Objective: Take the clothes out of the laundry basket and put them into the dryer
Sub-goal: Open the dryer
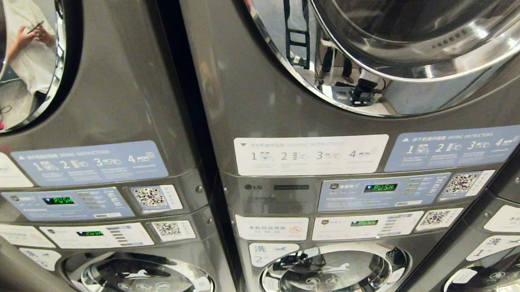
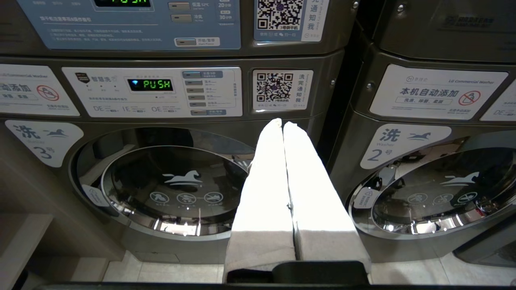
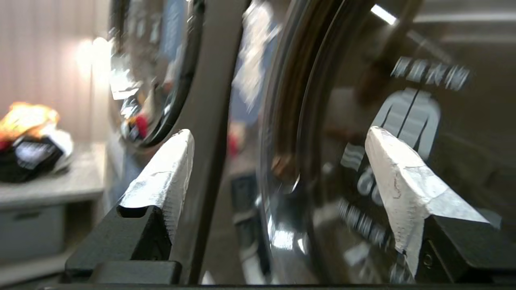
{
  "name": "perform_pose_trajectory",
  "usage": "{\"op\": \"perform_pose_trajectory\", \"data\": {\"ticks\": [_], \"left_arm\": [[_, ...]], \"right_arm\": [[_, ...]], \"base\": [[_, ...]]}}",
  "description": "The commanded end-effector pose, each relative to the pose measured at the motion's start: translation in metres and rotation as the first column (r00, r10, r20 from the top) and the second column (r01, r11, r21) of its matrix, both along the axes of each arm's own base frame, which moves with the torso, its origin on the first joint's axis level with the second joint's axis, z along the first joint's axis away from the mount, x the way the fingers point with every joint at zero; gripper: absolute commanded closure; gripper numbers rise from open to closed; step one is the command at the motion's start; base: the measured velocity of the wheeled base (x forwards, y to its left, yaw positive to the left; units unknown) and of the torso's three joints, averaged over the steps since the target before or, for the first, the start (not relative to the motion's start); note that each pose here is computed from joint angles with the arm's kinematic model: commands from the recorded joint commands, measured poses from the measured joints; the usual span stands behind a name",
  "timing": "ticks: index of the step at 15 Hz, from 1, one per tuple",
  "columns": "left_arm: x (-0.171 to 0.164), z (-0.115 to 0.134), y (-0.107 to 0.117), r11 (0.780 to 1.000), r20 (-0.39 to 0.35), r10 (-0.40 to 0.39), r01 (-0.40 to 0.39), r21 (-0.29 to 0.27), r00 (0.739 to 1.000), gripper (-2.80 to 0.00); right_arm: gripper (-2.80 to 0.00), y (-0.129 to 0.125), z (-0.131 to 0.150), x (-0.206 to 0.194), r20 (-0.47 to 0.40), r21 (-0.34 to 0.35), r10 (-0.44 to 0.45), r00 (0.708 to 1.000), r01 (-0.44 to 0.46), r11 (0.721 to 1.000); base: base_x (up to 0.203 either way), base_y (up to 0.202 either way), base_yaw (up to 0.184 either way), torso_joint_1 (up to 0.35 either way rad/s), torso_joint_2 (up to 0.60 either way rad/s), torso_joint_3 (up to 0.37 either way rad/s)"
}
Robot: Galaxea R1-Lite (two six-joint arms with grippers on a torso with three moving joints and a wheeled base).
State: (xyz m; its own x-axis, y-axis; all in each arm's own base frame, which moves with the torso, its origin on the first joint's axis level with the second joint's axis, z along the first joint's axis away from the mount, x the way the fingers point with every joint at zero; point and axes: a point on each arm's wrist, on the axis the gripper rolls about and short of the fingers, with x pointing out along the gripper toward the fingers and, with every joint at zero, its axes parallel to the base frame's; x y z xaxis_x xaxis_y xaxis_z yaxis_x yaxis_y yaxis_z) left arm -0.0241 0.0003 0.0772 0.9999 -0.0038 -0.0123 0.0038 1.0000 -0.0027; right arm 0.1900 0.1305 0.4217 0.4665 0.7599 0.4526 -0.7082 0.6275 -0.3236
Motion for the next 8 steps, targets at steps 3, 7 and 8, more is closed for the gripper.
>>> {"op": "perform_pose_trajectory", "data": {"ticks": [3,7,8], "left_arm": [[0.0,0.0,0.0,1.0,0.002,0.001,-0.001,0.0,1.0,0.0],[0.0,0.0,0.0,1.0,0.002,0.0,0.0,0.0,1.0,0.0],[0.0,0.0,0.0,1.0,0.002,0.001,-0.001,0.0,1.0,0.0]], "right_arm": [[-2.8,0.046,0.002,0.032,-0.004,0.027,0.027,1.0,-0.027,0.999],[-2.8,0.069,-0.002,0.033,-0.026,0.037,0.044,0.999,-0.043,0.998],[-2.8,0.074,-0.003,0.035,-0.034,0.04,0.043,0.999,-0.041,0.998]], "base": [[0.0,0.0,0.0,0.0,0.0,0.0],[0.0,0.0,0.0,0.0,0.0,0.0],[0.0,0.0,0.0,0.0,0.0,0.0]]}}
